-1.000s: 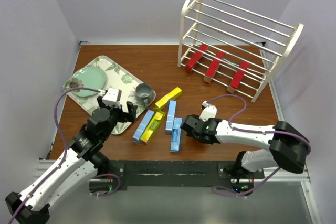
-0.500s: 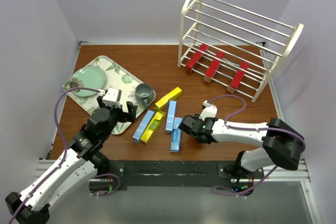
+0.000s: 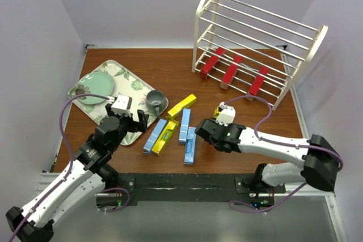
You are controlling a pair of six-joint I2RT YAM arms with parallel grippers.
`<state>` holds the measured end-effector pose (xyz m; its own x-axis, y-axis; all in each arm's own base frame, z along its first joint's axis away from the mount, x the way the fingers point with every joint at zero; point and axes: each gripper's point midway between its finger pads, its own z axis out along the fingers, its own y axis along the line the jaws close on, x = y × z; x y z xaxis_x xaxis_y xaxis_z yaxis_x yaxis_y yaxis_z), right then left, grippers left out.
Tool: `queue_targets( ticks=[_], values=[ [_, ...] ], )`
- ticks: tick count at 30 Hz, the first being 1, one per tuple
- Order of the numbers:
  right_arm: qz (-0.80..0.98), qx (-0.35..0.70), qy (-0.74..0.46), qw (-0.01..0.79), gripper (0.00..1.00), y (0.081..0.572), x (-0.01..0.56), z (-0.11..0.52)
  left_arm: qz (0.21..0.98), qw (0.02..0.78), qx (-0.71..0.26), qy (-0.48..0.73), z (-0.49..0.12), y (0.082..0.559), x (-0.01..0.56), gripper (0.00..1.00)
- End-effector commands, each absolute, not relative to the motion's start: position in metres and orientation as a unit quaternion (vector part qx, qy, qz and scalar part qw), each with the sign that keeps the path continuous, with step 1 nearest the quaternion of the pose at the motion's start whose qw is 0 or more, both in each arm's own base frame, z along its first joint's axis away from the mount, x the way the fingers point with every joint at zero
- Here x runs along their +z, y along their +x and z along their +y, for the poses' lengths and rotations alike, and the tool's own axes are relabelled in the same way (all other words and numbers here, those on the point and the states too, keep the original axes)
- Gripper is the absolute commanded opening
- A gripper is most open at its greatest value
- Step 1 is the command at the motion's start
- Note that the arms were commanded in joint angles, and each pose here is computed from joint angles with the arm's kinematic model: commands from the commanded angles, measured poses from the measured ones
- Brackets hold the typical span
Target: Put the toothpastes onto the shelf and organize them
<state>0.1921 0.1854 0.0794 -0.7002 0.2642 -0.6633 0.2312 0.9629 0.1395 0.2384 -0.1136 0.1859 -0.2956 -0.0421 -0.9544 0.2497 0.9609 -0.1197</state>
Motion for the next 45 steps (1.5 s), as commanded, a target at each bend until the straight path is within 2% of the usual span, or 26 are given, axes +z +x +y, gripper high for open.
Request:
queue_targets(
  ticks=[1, 6, 13, 20, 34, 45],
  values=[
    [0.891, 0.055, 0.108, 0.437, 0.22, 0.217, 0.144, 0.195, 0.771, 0.618, -0.138, 0.070, -0.119, 0.242, 0.215, 1.00],
    [0.877, 0.098, 0.106, 0.458, 0.21, 0.241, 0.194, 0.203, 0.769, 0.619, -0.140, 0.071, -0.119, 0.242, 0.217, 1.00],
    [0.831, 0.191, 0.136, 0.505, 0.21, 0.306, 0.264, 0.198, 0.764, 0.624, -0.147, 0.073, -0.120, 0.240, 0.221, 1.00],
    [0.795, 0.236, 0.145, 0.540, 0.21, 0.370, 0.300, 0.200, 0.761, 0.627, -0.147, 0.071, -0.119, 0.239, 0.223, 1.00],
    [0.717, 0.329, 0.215, 0.575, 0.23, 0.470, 0.311, 0.201, 0.763, 0.636, -0.109, 0.040, -0.100, 0.242, 0.224, 1.00],
    [0.708, 0.326, 0.245, 0.577, 0.26, 0.520, 0.307, 0.196, 0.772, 0.629, -0.085, 0.031, -0.094, 0.246, 0.218, 1.00]
  ],
)
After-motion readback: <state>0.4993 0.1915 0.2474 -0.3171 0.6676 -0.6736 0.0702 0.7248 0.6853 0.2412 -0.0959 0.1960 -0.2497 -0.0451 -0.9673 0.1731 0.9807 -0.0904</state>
